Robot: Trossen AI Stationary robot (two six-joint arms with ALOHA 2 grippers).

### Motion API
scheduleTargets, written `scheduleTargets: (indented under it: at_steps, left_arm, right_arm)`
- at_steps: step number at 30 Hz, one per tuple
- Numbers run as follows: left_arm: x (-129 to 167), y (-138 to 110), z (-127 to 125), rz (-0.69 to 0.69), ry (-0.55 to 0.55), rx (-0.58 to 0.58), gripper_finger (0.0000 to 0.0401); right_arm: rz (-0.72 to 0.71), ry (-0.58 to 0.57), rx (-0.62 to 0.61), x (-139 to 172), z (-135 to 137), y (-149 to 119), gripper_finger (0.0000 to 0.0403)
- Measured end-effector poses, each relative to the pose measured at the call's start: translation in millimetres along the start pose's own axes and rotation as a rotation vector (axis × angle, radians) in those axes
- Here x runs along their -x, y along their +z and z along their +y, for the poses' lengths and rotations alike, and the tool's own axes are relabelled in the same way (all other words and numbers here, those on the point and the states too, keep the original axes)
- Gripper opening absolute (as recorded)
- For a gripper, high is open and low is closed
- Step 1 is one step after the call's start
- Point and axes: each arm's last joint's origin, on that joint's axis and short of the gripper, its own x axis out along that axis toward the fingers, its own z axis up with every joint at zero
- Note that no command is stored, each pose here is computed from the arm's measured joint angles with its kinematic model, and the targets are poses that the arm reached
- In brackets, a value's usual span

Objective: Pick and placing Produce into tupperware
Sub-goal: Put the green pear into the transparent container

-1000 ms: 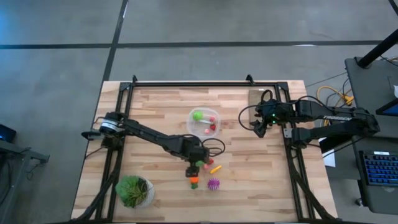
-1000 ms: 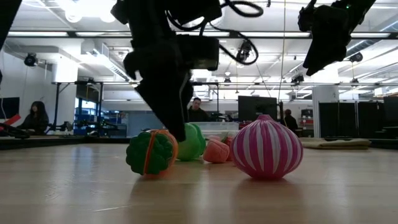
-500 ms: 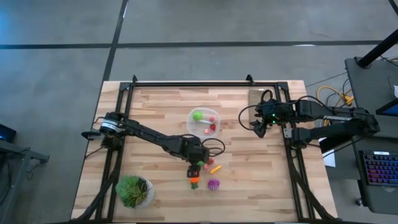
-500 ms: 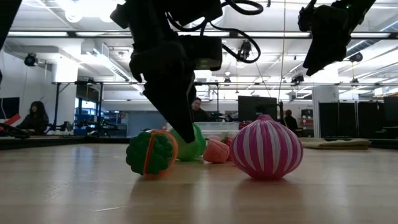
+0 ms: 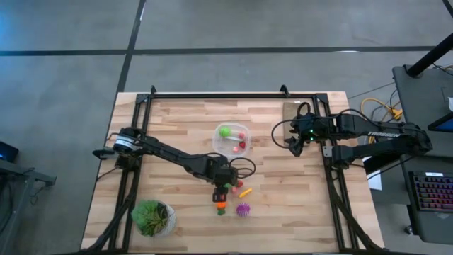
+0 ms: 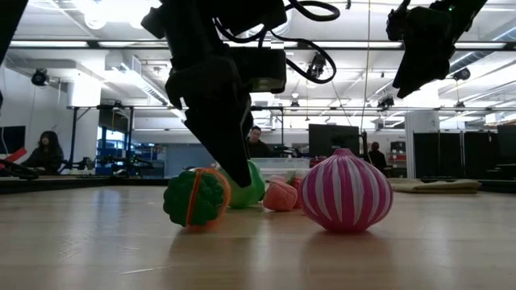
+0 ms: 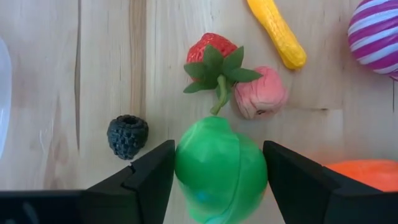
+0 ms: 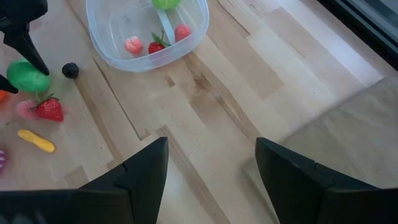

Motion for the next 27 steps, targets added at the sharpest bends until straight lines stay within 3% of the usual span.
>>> scheduleTargets:
  at_steps: [6, 12, 15, 27]
  left_arm:
    - [13.1, 3.9, 0.0, 0.018, 0.003, -0.002, 0.0218]
    - [48.1, 3.7, 3.2, 0.001, 0.001, 0.004, 0.0217]
    - [75.4, 7.7, 8.5, -0.074, 0.0, 0.041, 0.0217]
    - [149.3, 7.3, 79.9, -0.247, 0.173, 0.261, 0.0217]
  right_arm:
    - [0.0, 0.0, 0.001, 0.0, 0.0, 0.0, 0.0233]
    - [0.003, -0.001, 0.004, 0.0, -0.1, -0.3, 0.0233]
    - [0.007, -0.003, 0.004, 0.0, -0.3, -0.7, 0.0233]
    - [0.011, -0.001, -0.009, 0.0, -0.3, -1.0, 0.0233]
